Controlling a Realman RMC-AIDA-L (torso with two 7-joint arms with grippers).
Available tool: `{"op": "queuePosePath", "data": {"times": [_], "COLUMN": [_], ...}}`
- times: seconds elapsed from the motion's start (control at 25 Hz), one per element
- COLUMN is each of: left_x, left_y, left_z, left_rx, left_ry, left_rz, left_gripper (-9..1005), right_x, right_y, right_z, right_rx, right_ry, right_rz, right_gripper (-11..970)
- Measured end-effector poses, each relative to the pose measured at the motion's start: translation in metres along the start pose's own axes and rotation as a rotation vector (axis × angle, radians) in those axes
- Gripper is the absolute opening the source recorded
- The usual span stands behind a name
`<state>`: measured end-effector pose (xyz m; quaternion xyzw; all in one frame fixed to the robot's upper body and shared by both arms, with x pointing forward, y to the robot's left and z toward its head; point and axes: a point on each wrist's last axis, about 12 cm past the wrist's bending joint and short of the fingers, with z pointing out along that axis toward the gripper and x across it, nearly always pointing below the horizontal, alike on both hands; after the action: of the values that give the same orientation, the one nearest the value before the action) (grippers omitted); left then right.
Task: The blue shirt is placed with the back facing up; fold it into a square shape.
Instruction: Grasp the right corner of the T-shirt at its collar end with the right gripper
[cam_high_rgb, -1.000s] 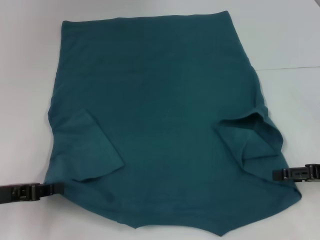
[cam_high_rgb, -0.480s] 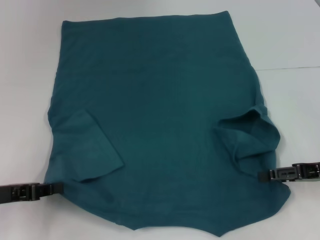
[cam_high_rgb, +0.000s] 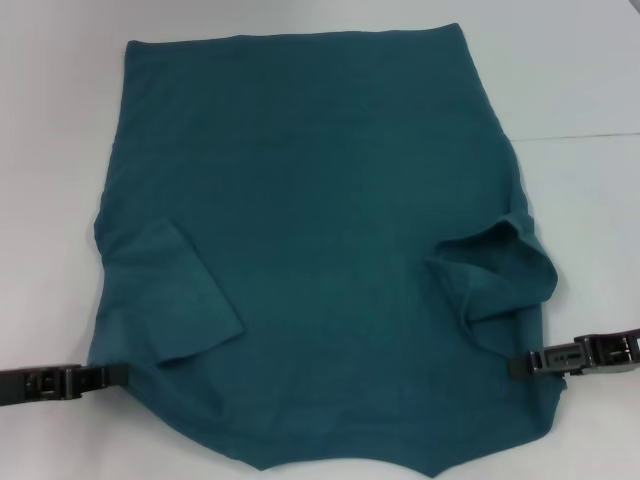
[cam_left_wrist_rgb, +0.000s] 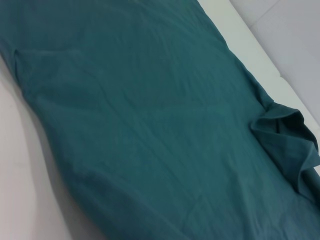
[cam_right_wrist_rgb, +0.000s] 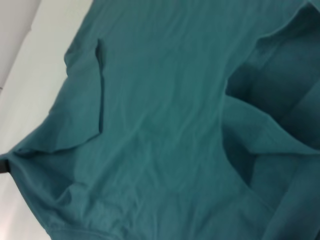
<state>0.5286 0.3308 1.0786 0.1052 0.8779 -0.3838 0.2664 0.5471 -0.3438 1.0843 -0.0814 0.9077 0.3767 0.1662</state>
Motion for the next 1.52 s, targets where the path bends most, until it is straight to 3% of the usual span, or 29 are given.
{"op": "queuePosePath", "data": {"times": [0.84, 1.52], "left_x": [-0.008, -0.01], "left_y": [-0.002, -0.002], "left_z": [0.003, 0.004], "left_rx": [0.003, -0.006], "left_ry": [-0.007, -0.014], "left_rz": [0.012, 0.014], "left_gripper": [11, 11], "right_x": [0.002, 0.004], "right_y": [-0.005, -0.001], "right_z": [-0.012, -0.003], "right_rx": [0.054, 0.04], "right_ry": [0.086, 0.118], "right_rz": [0.044, 0.046], "right_gripper": [888, 884]}}
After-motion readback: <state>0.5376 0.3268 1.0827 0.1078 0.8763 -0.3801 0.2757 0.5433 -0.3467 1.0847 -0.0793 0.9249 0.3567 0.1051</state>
